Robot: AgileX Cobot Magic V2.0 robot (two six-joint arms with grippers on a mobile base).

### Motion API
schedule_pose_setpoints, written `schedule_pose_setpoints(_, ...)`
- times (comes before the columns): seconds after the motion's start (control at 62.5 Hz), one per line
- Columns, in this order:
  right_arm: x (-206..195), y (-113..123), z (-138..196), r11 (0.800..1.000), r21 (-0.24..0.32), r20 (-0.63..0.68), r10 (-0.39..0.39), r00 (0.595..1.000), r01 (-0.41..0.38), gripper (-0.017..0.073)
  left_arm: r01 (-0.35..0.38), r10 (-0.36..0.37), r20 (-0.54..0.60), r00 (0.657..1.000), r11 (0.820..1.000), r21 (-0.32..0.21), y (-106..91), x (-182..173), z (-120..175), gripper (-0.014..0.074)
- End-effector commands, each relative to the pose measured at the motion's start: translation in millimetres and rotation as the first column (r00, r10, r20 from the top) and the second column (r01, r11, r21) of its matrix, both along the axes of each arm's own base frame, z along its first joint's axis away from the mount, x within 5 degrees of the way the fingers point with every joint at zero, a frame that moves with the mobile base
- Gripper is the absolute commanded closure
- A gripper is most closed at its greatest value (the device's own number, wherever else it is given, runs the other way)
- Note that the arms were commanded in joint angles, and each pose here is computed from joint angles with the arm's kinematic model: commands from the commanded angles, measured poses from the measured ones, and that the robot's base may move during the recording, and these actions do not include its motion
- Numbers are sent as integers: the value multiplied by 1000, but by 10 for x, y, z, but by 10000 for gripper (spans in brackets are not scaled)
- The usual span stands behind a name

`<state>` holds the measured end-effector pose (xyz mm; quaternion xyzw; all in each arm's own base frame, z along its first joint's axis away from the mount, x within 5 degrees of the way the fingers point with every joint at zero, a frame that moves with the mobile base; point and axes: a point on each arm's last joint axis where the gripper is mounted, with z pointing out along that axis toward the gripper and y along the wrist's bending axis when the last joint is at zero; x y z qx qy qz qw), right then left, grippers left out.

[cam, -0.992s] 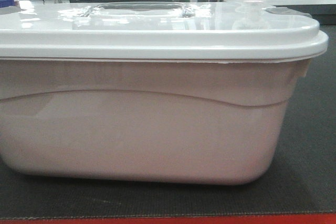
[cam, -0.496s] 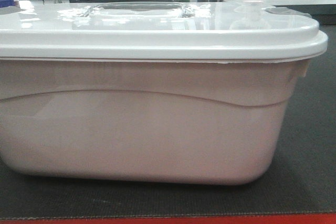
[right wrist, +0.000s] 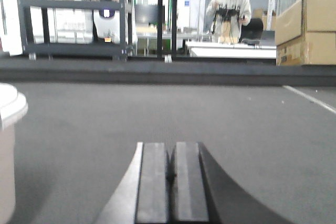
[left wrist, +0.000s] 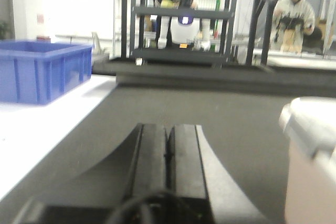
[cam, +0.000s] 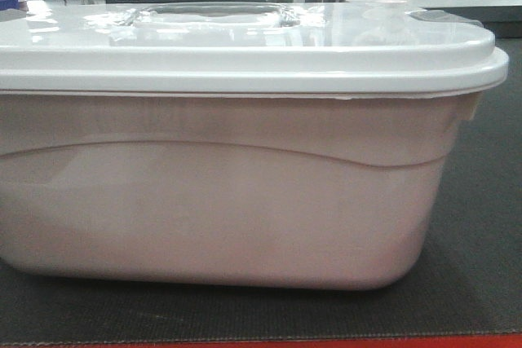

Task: Grab white bin and place on right shelf
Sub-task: 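Move both grippers down to the lid rim on either end of the pink bin, then close both grippers on the white lid rim at the bin's ends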

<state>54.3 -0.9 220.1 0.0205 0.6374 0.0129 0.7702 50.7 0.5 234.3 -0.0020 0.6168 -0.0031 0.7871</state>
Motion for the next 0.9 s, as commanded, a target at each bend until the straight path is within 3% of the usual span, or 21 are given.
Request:
schedule_pose_setpoints(0.0, -160, -6, 526, 1000, 23, 233, -5, 973, -1, 489, -7, 4, 162, 987, 1000, 15, 2, -137, 454, 711)
schedule_pose_setpoints(0.08, -212, -1, 797, 1000, 22, 226, 0, 974, -5, 489, 0, -4, 154, 988, 1000, 28, -6, -216, 727, 710)
schedule_pose_setpoints(0.304, -110, 6, 1566, 1000, 22, 161, 9, 987, -13, 484, 42, -39, -77, 996, 999, 34, -39, -184, 1373, 682)
schedule_pose_setpoints(0.4, 38, 4, 1771, 1000, 22, 142, 9, 990, -12, 428, 70, -68, -186, 980, 998, 2, -62, -6, 1543, 608)
schedule_pose_setpoints(0.48, 208, 2, 1859, 1000, 25, 99, 10, 995, -12, 321, 97, -104, -260, 960, 994, -41, -90, 178, 1632, 522)
schedule_pose_setpoints(0.656, 572, 3, 1803, 998, 58, -60, 22, 998, -19, 36, 169, -208, -399, 893, 977, -132, -195, 605, 1624, 284)
schedule_pose_setpoints(0.736, 707, 22, 1712, 992, 124, -191, 56, 980, -33, -74, 186, -240, -474, 847, 970, -159, -242, 766, 1574, 201)
schedule_pose_setpoints(0.88, 852, 112, 1634, 953, 296, -380, 183, 907, -69, -73, 213, -327, -588, 740, 943, -256, -339, 979, 1557, 101)
